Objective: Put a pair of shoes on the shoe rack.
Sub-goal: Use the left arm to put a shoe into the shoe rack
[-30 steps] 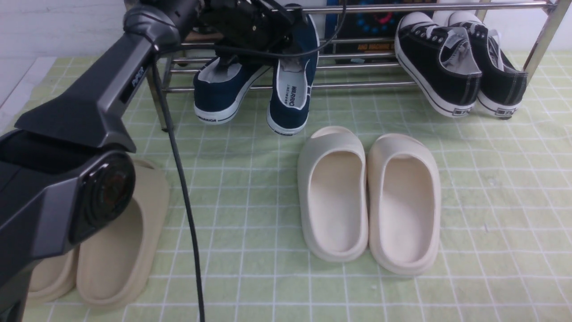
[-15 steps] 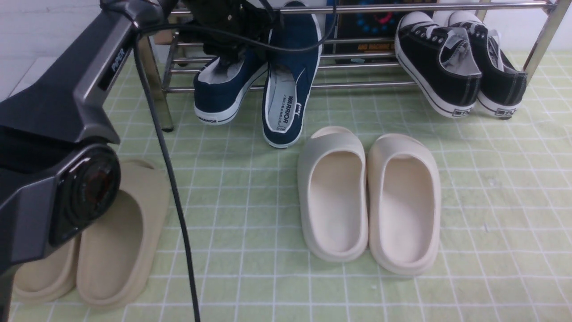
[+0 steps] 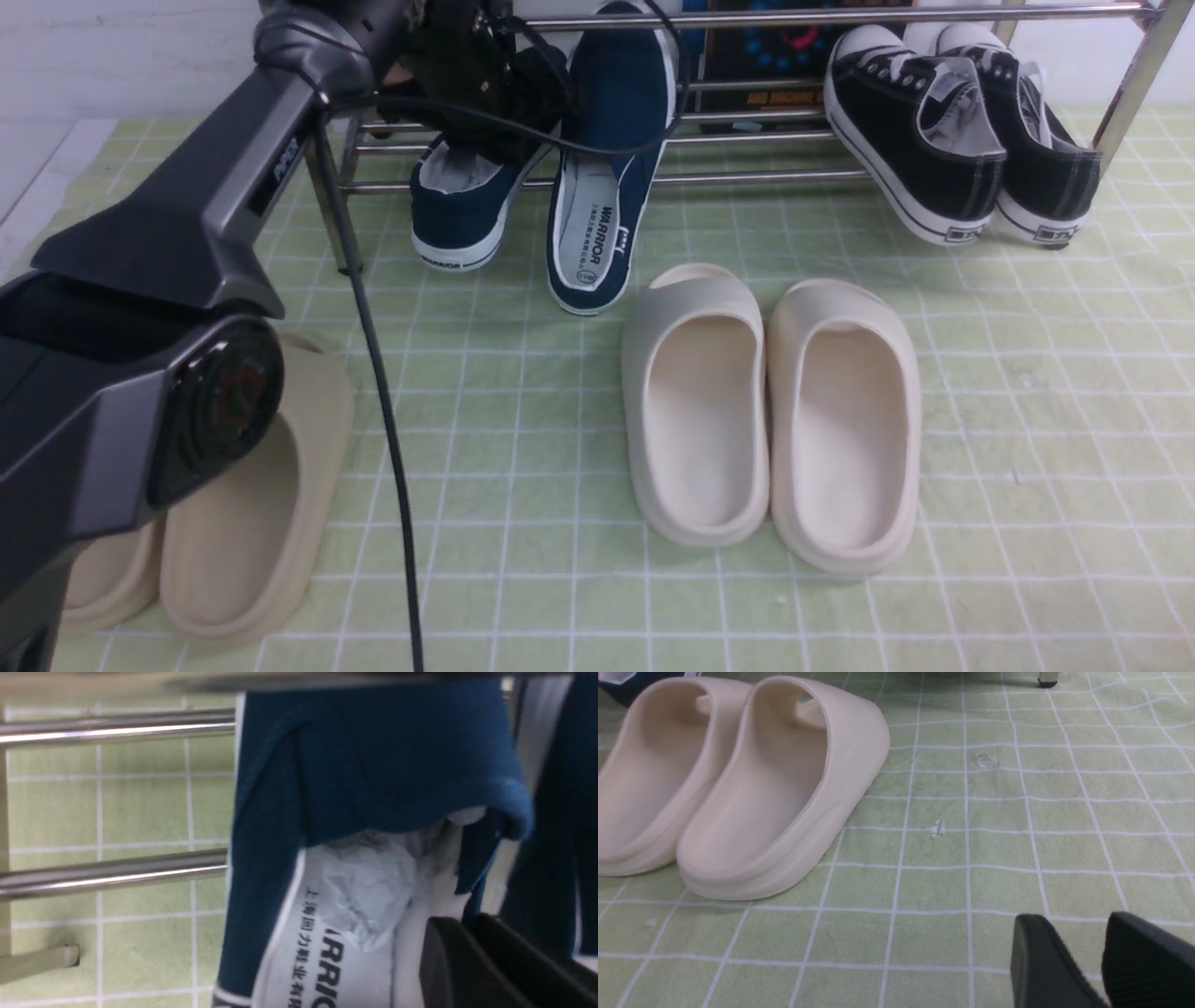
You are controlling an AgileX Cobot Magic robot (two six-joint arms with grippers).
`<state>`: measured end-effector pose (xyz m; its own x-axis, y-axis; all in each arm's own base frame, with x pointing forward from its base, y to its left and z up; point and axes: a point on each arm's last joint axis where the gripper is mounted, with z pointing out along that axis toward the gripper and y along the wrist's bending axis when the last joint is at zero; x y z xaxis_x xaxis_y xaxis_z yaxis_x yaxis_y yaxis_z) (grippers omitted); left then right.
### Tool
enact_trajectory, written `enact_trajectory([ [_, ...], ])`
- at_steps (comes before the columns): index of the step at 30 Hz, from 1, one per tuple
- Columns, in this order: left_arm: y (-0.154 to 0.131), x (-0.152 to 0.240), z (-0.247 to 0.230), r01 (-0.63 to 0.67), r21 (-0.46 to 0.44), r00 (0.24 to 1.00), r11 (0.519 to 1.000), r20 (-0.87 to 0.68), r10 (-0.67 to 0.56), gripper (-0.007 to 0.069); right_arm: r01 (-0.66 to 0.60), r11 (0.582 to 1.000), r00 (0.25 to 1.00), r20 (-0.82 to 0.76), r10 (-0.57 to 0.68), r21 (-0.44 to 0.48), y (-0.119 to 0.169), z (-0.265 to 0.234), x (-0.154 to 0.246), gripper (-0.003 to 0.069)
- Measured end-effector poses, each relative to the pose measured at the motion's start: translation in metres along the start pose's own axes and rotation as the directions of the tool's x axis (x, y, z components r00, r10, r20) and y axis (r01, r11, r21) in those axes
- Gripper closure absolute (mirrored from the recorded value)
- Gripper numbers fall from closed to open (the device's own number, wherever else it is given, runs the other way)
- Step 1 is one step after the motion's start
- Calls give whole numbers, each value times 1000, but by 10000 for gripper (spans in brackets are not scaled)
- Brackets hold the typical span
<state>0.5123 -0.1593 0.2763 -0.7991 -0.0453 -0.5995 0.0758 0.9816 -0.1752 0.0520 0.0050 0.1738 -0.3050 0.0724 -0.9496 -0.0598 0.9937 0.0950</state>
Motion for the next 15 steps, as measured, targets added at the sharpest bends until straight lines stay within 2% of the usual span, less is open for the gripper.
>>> enact_trajectory([
  [2,2,-2,-1,56,-24,998,998,19,-56,627,0,1000,1000,0,0,0,0,0,0,419],
  [6,5,-4,-2,144,-67,988,987,60,-140,623,0,1000,1000,0,0,0,0,0,0,419],
  [15,3,-17,-8,224,-26,958,974,189,-215,623,0,1000,1000,0,0,0,0,0,0,419],
])
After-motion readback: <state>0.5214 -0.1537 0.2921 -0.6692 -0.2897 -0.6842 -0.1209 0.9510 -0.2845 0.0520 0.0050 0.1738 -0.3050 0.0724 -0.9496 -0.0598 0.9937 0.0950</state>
